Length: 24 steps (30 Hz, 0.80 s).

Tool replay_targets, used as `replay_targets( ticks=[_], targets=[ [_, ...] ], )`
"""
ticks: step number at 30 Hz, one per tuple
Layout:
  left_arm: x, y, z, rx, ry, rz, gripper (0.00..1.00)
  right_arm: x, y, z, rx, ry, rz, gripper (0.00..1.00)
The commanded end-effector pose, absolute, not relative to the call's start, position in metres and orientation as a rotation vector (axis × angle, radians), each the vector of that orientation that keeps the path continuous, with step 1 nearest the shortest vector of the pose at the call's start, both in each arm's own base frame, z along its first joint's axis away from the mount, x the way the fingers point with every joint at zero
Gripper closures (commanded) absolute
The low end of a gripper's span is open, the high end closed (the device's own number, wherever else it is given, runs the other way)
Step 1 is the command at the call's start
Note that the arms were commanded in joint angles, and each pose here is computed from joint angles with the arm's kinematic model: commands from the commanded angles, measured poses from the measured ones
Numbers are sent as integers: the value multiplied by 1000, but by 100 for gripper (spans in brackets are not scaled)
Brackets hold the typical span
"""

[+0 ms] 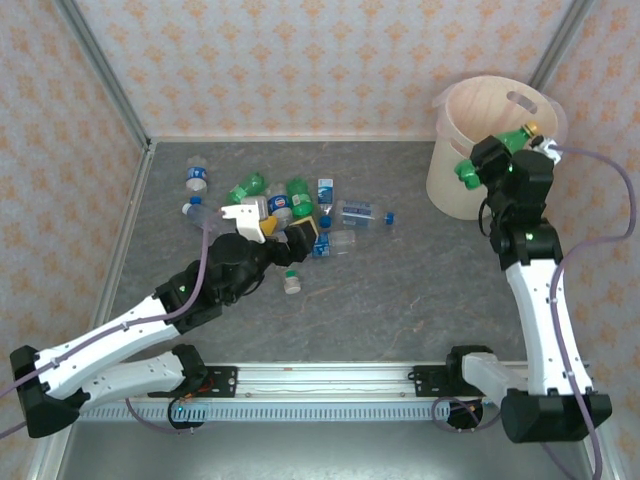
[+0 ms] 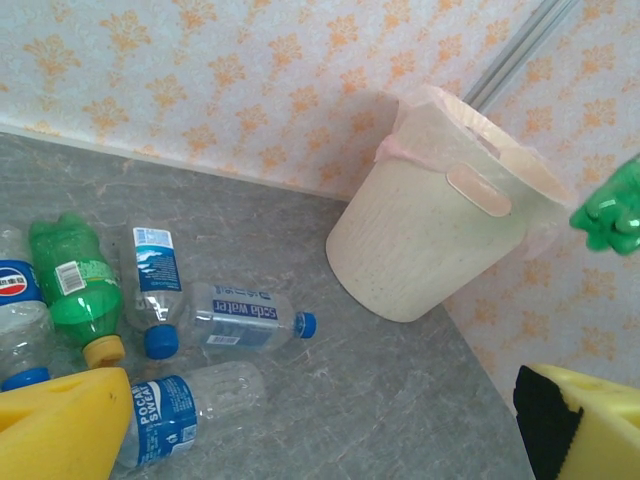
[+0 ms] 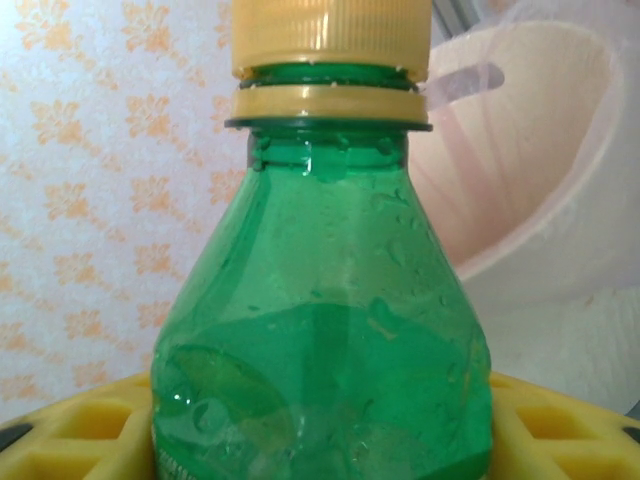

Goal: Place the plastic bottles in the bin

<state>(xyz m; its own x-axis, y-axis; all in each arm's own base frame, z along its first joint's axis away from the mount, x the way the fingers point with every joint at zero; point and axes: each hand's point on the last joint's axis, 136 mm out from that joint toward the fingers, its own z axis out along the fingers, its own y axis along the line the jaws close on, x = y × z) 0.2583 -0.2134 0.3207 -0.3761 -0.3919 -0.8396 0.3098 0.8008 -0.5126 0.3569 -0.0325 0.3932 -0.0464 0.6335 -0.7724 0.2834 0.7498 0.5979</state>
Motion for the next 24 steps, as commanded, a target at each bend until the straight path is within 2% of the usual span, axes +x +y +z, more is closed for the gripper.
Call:
replay_targets(
  ticks=[1,10,24],
  targets=[
    [248,-210,314,6,1822,-728,1,363,-48,415,779,1597,226,42],
    [236,-198,318,12,1779,-758,1,412,-70,437,851,1558,138,42],
    [227,-173,307,0,1749,-700,1,459,-114,413,988,1583,6,42]
  ],
)
